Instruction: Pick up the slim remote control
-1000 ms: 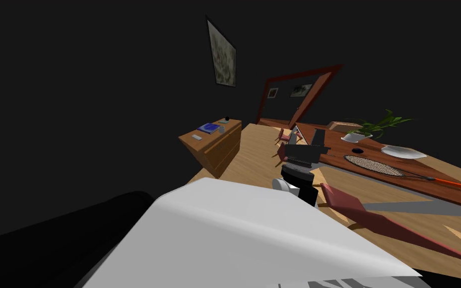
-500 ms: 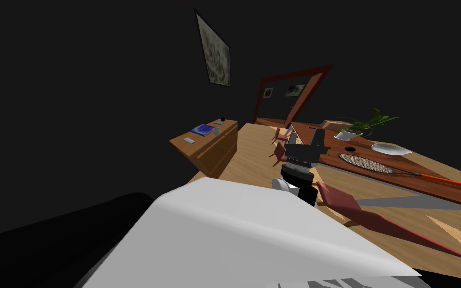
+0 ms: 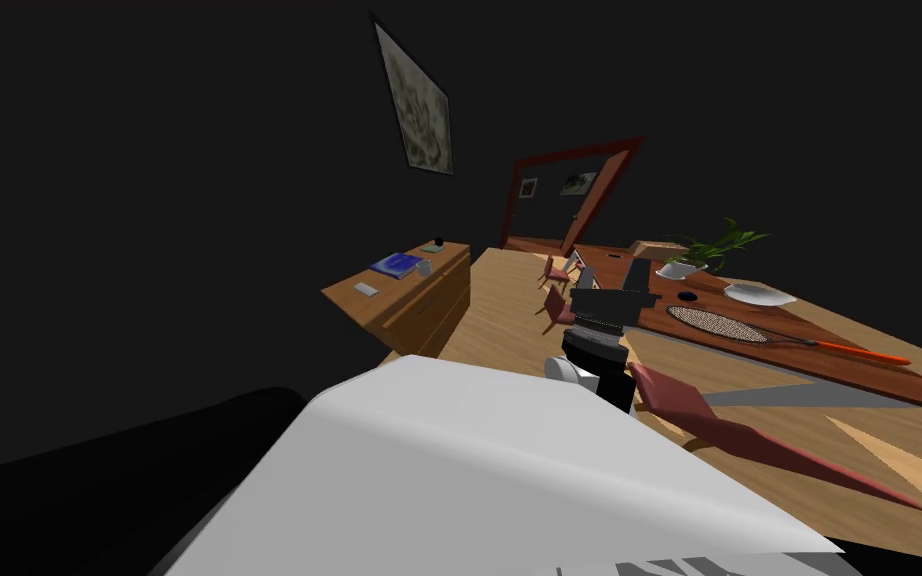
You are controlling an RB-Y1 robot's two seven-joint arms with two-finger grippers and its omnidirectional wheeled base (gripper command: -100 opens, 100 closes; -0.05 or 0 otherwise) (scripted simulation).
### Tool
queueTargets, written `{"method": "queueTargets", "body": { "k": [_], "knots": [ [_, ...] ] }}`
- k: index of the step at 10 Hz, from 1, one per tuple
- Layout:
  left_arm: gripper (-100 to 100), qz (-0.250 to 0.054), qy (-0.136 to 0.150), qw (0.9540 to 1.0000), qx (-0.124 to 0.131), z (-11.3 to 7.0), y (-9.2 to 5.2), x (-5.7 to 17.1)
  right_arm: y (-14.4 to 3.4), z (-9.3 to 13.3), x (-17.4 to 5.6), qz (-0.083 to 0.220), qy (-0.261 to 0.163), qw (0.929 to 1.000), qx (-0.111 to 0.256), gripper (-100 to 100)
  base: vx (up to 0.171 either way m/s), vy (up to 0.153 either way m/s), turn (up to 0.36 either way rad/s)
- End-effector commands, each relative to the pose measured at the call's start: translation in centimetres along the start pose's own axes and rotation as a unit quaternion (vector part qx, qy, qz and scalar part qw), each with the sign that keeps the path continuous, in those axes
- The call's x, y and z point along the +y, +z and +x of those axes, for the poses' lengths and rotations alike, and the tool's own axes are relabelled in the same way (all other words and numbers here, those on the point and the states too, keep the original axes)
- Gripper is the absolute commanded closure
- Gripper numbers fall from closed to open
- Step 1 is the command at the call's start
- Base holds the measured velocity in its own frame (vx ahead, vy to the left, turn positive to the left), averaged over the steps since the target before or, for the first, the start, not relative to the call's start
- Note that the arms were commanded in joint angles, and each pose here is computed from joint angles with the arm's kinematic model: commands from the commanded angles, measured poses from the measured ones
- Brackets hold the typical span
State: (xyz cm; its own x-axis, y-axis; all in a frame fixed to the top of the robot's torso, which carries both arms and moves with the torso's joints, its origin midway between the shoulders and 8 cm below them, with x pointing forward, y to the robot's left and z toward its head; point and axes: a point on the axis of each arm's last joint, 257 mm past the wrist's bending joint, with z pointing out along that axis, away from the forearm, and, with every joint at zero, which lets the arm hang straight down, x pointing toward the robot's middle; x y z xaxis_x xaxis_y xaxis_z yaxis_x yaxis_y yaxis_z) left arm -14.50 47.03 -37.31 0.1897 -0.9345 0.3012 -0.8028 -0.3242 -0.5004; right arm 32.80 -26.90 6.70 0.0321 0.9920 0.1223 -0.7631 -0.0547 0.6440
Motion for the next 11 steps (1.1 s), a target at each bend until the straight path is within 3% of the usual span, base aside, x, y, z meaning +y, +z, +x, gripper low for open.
{"method": "queueTargets", "body": {
  "k": [1,2,3,4,5,6,8,9,10,11],
  "knots": [
    [-100,-0.037,0.008,0.9991,-0.019,-1.9,-3.4,1.2,0.0,0.0,0.0,0.000,0.000,1.0000,0.000,0,0.206,-0.048,-0.221],
    [-100,-0.047,0.018,0.9984,-0.026,-3.0,-4.1,1.0,0.0,0.0,0.0,0.000,0.000,1.0000,0.000,0,0.180,-0.030,-0.064],
    [-100,-0.072,0.023,0.9965,-0.036,-4.1,-6.7,1.6,0.0,0.0,0.0,0.000,0.000,1.0000,0.000,0,0.195,0.007,-0.100],
    [-100,-0.083,0.036,0.9949,-0.045,-5.3,-7.5,1.3,0.0,0.0,0.0,0.000,0.000,1.0000,0.000,0,0.173,0.000,-0.090],
    [-100,-0.106,0.042,0.9921,-0.052,-6.2,-9.8,1.5,0.0,0.0,0.0,0.000,0.000,1.0000,0.000,0,0.198,0.006,-0.179],
    [-100,-0.108,0.047,0.9919,-0.046,-6.2,-9.7,1.0,0.0,0.0,0.0,0.000,0.000,1.0000,0.000,0,0.163,-0.025,-0.075],
    [-100,-0.117,0.055,0.9897,-0.061,-7.4,-10.7,1.1,0.0,0.0,0.0,0.000,0.000,1.0000,0.000,0,0.045,-0.015,0.022],
    [-100,-0.141,0.069,0.9857,-0.061,-8.2,-12.7,0.4,0.0,0.0,0.0,0.000,0.000,1.0000,0.000,0,0.112,0.027,-0.148],
    [-100,-0.149,0.076,0.9830,-0.075,-9.3,-13.7,0.4,0.0,0.0,0.0,0.000,0.000,1.0000,0.000,0,0.157,0.009,-0.106],
    [-100,-0.173,0.092,0.9773,-0.080,-10.4,-16.0,-0.3,0.0,0.0,0.0,0.000,0.000,1.0000,0.000,0,0.248,0.008,-0.134]
  ]
}}
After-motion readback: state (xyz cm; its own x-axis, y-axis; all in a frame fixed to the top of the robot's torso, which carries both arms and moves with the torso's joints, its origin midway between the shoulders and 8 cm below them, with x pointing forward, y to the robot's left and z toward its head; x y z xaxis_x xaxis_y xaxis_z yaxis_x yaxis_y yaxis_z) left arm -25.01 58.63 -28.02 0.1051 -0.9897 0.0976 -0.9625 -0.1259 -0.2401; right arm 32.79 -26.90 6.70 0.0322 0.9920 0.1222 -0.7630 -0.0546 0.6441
